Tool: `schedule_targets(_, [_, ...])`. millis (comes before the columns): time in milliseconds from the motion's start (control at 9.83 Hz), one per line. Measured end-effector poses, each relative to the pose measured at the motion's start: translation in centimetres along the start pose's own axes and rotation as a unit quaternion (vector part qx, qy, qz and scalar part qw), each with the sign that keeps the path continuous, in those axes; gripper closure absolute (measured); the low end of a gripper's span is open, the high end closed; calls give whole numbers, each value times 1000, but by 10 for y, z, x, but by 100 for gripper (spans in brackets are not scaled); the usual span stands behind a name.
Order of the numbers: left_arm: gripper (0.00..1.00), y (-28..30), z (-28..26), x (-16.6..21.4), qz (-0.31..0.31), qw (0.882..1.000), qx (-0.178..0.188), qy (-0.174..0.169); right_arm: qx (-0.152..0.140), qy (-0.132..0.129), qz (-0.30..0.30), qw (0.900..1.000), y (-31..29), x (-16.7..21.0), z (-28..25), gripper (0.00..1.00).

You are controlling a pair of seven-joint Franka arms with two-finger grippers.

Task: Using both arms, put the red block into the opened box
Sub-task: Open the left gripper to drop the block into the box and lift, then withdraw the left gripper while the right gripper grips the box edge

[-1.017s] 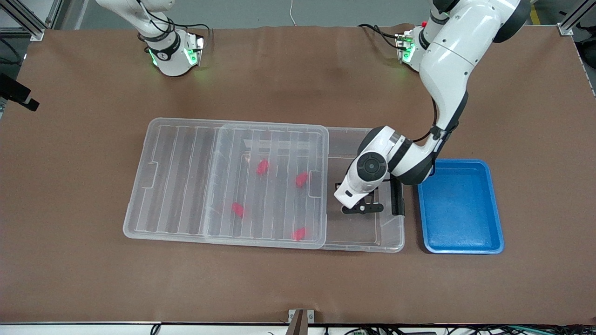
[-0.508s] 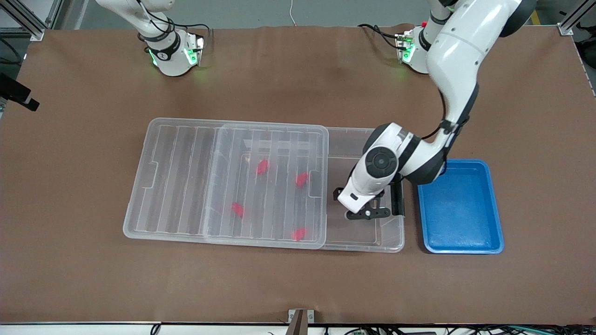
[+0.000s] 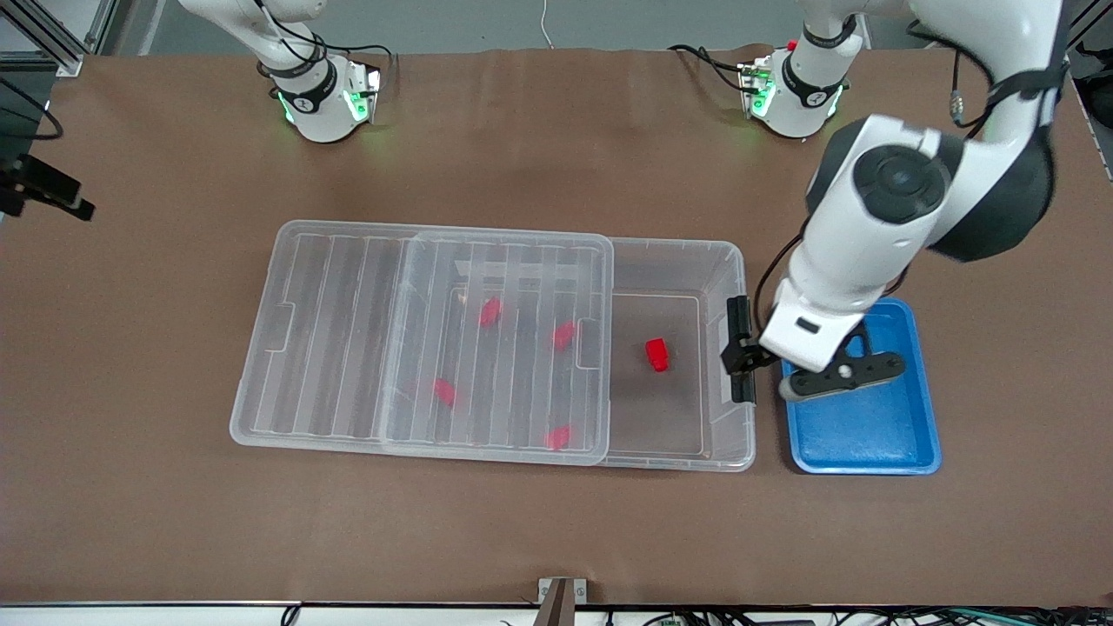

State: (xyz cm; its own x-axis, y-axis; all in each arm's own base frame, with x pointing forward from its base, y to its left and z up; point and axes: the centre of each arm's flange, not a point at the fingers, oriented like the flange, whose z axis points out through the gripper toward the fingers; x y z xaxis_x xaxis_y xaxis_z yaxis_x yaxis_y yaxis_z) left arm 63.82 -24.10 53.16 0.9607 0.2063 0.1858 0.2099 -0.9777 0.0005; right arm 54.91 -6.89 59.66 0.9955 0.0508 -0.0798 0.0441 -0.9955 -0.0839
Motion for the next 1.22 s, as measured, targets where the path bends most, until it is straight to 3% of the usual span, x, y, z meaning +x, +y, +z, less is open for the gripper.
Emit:
schedule_targets(305, [0, -70, -71, 14, 43, 998, 24, -32, 20, -41, -67, 997, 13, 69, 137, 59])
schedule_targets(508, [0, -95, -119, 9, 75, 997, 21, -16, 41, -53, -83, 994, 4, 74, 209, 91])
schedule_targets(610, [0, -104, -134, 3, 92, 995, 24, -18, 54, -60, -90, 993, -4, 68, 230, 99])
schedule_targets(1220, [0, -195, -158, -16, 180, 982, -2, -55, 85, -79, -114, 987, -48, 56, 258, 99])
